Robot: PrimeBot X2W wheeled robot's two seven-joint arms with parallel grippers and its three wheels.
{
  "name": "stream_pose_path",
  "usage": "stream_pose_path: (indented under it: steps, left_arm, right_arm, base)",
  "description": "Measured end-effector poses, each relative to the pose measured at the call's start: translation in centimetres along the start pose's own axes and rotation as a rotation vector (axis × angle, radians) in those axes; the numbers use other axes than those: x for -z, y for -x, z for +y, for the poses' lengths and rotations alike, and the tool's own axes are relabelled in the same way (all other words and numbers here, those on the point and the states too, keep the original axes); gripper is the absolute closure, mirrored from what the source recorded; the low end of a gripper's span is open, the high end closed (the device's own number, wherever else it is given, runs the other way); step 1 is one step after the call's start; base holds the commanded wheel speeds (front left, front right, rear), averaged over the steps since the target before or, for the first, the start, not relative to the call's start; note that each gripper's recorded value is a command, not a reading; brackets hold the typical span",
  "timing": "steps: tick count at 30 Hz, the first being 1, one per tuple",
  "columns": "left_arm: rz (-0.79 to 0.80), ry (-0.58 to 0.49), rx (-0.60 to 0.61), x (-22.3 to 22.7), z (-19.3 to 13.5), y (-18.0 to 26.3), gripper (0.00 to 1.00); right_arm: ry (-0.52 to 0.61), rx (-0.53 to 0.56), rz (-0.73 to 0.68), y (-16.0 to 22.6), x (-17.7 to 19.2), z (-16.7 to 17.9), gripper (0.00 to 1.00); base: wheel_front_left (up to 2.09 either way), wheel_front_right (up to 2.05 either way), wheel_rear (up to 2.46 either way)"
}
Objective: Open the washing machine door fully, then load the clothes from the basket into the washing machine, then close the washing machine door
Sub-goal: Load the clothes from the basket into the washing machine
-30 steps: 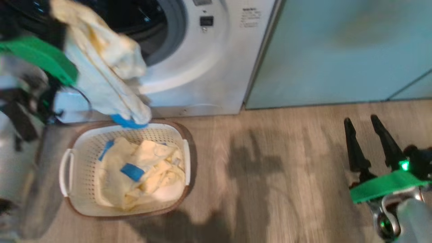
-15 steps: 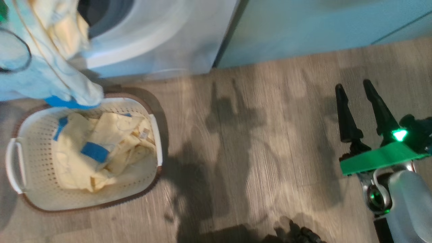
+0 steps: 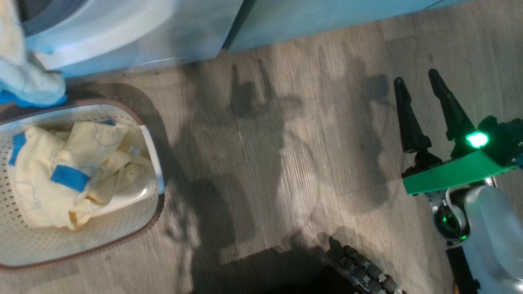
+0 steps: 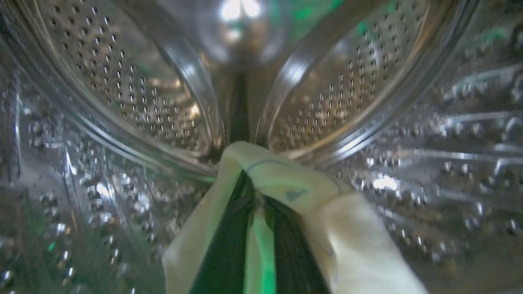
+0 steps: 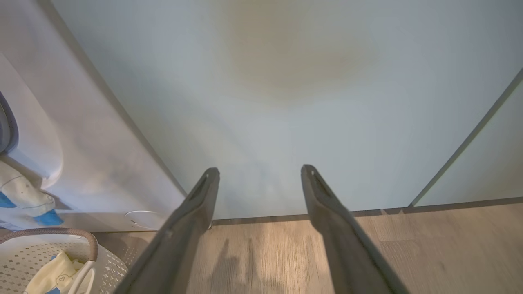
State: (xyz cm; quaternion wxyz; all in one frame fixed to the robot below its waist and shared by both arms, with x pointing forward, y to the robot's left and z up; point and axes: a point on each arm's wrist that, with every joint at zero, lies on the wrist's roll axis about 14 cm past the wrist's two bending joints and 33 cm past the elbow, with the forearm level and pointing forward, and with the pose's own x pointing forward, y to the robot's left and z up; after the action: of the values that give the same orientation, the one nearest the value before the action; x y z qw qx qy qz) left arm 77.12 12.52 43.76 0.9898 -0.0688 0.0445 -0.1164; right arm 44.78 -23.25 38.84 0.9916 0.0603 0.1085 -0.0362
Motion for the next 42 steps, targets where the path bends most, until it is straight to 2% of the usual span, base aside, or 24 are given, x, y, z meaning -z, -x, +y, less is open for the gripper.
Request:
stream_pose_path:
  steps: [9,19,21,25,26,27,28,29,34,37,42]
  left_arm:
    - [-0.152,0.031,-0.052,-2.6,1.5,-1.5,1.00]
    - [-0.384,0.090,-0.064,-8.7,2.2,-0.8,1.00]
    - [-0.373,0.100,-0.075,-8.2,2.4,-0.6,1.00]
    - [-0.263,0.098,-0.092,-4.3,2.5,-0.4,1.00]
    - [-0.232,0.093,-0.092,-3.3,2.5,-0.3,0.96]
    - [-0.201,0.089,-0.097,-2.4,2.6,-0.2,0.78]
    - [-0.177,0.089,-0.103,-1.7,2.7,-0.1,0.56]
    - [-0.156,0.083,-0.106,-1.1,2.8,0.0,0.00]
    - [-0.074,0.058,-0.088,0.5,2.1,0.5,0.00]
    - [-0.048,0.024,-0.046,0.2,0.3,1.2,0.00]
    - [0.014,0.046,-0.012,1.4,-1.6,3.8,0.00]
  right_arm:
    - [-0.012,-0.002,0.002,-0.8,0.3,0.0,0.00]
    - [-0.013,-0.014,0.007,-1.6,0.8,0.3,0.00]
    - [-0.015,-0.017,0.004,-1.7,0.7,0.4,0.00]
    - [-0.019,-0.022,-0.002,-1.7,0.5,0.6,0.00]
    - [-0.020,-0.023,-0.003,-1.8,0.5,0.7,0.00]
    - [-0.021,-0.024,-0.004,-1.8,0.4,0.7,0.00]
    - [-0.022,-0.026,-0.005,-1.8,0.4,0.8,0.00]
    - [-0.022,-0.026,-0.006,-1.8,0.4,0.8,0.00]
    - [-0.019,-0.027,-0.018,-1.7,-0.1,0.9,0.00]
    - [-0.013,-0.027,-0.034,-1.5,-0.8,0.9,0.00]
    - [-0.024,-0.029,-0.047,-0.2,-1.5,1.3,0.00]
  base:
    - [0.00,0.00,0.00]
    - [0.00,0.00,0.00]
    - [0.00,0.00,0.00]
    - [0.00,0.00,0.00]
    - [0.00,0.00,0.00]
    - [0.00,0.00,0.00]
    - [0.00,0.00,0.00]
    - [0.00,0.00,0.00]
    - [0.00,0.00,0.00]
    - [0.00,0.00,0.00]
    - [0.00,0.00,0.00]
